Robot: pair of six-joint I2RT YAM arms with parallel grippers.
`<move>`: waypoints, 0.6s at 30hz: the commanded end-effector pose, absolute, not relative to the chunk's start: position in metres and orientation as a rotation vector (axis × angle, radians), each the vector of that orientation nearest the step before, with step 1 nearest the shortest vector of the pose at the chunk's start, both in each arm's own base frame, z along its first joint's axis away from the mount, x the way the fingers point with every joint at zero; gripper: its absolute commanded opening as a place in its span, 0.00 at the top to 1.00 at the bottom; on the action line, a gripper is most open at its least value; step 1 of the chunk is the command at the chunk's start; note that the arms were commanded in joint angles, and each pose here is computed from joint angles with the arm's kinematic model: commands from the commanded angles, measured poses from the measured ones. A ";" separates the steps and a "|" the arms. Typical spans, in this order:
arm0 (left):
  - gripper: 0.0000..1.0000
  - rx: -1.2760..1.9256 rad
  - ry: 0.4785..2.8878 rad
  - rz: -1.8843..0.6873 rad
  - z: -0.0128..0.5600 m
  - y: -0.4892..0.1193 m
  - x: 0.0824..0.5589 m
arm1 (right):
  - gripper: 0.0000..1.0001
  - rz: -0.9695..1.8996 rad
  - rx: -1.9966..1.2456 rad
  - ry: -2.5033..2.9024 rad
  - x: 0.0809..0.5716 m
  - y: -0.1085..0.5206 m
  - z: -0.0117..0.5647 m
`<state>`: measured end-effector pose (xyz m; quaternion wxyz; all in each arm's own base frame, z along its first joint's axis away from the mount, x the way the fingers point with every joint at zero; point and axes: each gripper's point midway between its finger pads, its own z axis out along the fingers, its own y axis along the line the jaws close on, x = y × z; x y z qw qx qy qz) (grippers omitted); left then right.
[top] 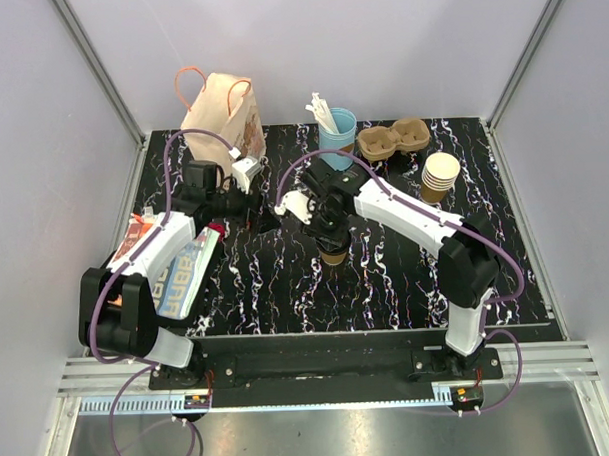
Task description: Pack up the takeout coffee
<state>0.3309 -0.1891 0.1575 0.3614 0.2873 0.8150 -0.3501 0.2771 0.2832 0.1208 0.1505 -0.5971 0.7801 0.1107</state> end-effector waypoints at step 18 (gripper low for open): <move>0.01 0.826 1.967 -0.974 0.191 -0.207 0.335 | 0.11 0.237 -1.259 1.986 0.315 0.233 0.261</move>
